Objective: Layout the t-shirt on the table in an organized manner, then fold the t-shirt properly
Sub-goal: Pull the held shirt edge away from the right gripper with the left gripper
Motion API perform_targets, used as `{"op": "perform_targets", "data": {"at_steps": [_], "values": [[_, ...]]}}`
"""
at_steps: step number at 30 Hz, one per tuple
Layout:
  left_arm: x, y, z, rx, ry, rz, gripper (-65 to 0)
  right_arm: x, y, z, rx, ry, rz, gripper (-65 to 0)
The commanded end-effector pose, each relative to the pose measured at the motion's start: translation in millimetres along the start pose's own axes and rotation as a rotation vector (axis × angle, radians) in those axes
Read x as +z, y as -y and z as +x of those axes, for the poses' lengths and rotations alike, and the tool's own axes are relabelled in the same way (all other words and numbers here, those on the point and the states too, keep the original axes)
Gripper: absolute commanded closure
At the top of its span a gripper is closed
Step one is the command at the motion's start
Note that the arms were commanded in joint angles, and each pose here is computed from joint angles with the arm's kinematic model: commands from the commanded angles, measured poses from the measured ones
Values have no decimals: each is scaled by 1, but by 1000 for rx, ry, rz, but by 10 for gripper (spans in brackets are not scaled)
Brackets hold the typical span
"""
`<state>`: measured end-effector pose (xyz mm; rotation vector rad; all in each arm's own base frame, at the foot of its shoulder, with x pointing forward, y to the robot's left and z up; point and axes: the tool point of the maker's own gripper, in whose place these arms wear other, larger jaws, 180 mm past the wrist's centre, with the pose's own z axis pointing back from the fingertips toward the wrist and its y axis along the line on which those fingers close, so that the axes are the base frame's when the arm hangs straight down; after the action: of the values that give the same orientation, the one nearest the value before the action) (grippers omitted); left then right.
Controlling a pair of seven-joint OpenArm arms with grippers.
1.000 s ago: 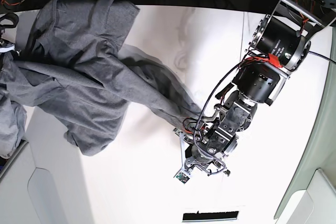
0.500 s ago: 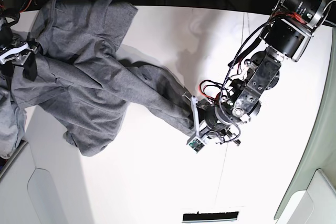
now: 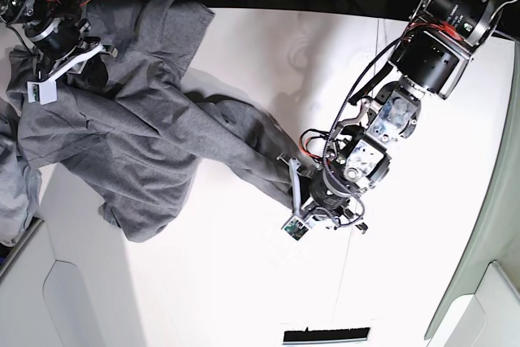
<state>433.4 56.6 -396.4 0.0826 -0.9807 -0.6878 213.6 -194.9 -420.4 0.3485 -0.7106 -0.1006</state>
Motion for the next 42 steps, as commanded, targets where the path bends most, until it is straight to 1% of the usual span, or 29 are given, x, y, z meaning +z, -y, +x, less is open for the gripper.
{"op": "perform_targets", "data": {"at_steps": [1, 5, 8, 9, 12, 14, 16, 19, 23, 25, 28, 32, 33, 34, 36, 38, 40, 42], "values": [[-5, -10, 23, 5, 48, 24, -147, 0, -7, 13, 24, 48, 27, 0], [-23, 8, 13, 32, -17, -12, -145, -7, -19, 5, 49, 20, 57, 0], [-27, 24, 6, 14, -46, -77, -127, -12, -25, 2, 89, 10, 58, 0], [-28, 24, 3, 6, -54, -78, -115, -13, -25, 1, 106, 3, 51, 0], [-28, 23, -11, -19, -86, -86, -108, -15, -20, -7, 151, -35, 18, 0], [-29, 19, -22, -37, -117, -71, -76, -17, -11, -15, 168, -59, -10, 0], [-28, 3, -43, -55, -169, -22, -44, -19, -2, -28, 169, -92, -32, 0], [-23, -30, -82, -66, -261, 64, -41, -22, 9, -47, 147, -146, -48, 0], [-7, -86, -131, -75, -389, 176, -41, -18, 31, -58, 150, -191, -77, 0], [3, -109, -146, -75, -441, 212, -41, -14, 40, -55, 165, -199, -94, 0], [18, -137, -163, -86, -485, 254, -41, -11, 46, -50, 172, -194, -99, 0], [42, -159, -195, -21, -604, 286, -41, -10, 48, -50, 170, -201, -98, 0], [48, -161, -202, -3, -635, 282, -41, -10, 48, -51, 170, -205, -98, 0], [52, -160, -209, 13, -661, 254, -41, -10, 48, -52, 169, -208, -98, 0], [56, -150, -217, 42, -687, 153, -42, -10, 47, -50, 163, -201, -93, 0], [57, -139, -215, 84, -668, 67, -43, -11, 42, -46, 135, -175, -70, 0], [56, -134, -204, 117, -632, 25, -43, -12, 36, -42, 105, -151, -43, 0], [57, -133, -189, 134, -591, 2, -50, -12, 30, -36, 88, -126, -20, 0]]}}
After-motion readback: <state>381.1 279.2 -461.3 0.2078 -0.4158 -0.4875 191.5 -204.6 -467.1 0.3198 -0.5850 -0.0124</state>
